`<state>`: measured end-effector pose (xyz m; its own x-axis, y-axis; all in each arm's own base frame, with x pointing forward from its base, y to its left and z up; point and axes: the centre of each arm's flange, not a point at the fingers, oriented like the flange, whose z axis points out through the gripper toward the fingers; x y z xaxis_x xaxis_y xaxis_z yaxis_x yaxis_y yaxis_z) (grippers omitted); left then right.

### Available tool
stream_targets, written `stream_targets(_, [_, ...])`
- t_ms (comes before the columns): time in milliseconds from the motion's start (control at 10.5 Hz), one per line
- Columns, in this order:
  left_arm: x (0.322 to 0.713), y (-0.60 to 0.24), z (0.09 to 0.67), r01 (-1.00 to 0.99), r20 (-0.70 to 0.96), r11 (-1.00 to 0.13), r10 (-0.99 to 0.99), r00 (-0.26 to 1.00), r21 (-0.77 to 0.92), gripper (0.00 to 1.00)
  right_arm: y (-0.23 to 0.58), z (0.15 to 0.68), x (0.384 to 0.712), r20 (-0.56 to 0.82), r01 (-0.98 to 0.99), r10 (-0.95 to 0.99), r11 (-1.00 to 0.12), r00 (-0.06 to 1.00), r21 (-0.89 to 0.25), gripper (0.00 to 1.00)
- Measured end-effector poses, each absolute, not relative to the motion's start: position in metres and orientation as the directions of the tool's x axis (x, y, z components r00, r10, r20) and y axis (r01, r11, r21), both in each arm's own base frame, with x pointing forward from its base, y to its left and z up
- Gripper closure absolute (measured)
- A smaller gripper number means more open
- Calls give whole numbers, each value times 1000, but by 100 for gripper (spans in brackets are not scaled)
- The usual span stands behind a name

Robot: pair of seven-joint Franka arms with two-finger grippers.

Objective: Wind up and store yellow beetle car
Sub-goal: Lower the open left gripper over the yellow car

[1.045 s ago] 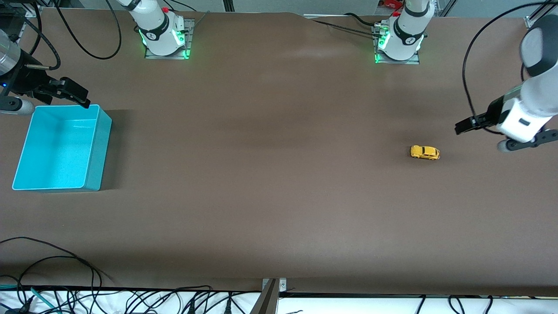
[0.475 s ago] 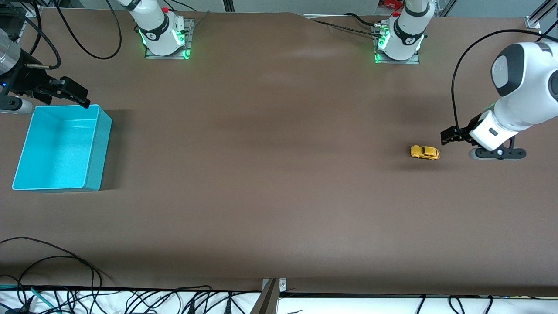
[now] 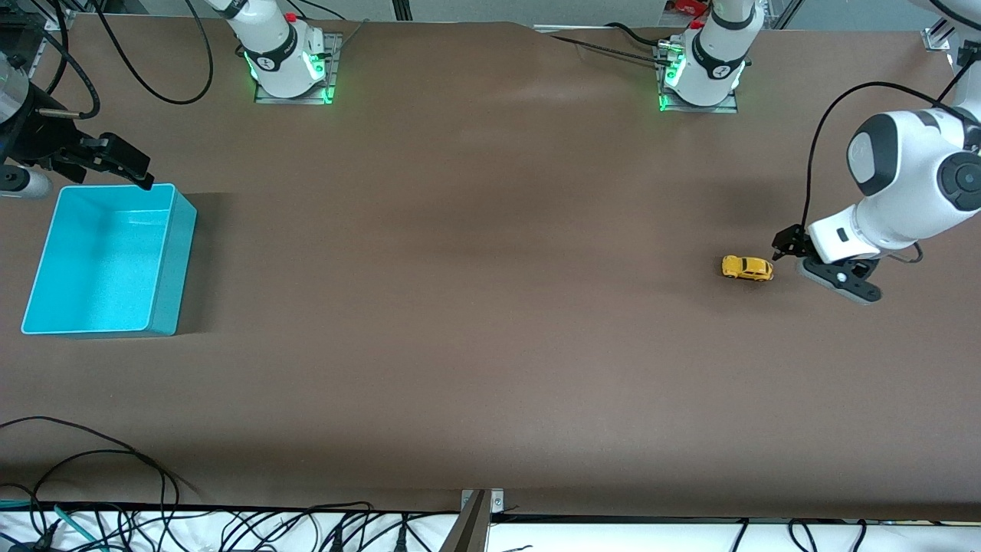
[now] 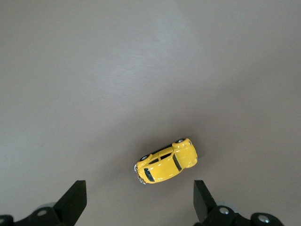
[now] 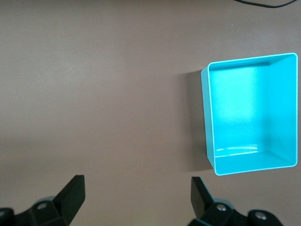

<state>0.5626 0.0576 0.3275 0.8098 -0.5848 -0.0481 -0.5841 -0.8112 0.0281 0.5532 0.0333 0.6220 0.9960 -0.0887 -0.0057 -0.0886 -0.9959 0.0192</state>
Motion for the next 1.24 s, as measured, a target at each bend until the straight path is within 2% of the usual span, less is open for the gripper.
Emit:
stream_targets(285, [555,56,303,-773,-47,-632,-775,630,56,0,30,622,553,-6,-95,-95,-995,995,19,0])
stream_targets(760, [548,66,280,-953,-21,-293,-956,293,80,2,29,620,555,-9,-97,-97,-995,995,22,0])
stream_targets(855, [545,71,271,-965,-15,-247,-969,246,85,3,28,620,555,-9,-98,-98,-995,995,23,0])
stream_targets(1045, [544,72,260,-979,-8,-179,-984,179,100,17,28,619,555,-11,-98,-98,-995,995,23,0])
stream_targets(1235, [543,71,253,-985,-2,-131,-991,131,114,17,28,619,555,-10,-98,-98,-995,995,23,0])
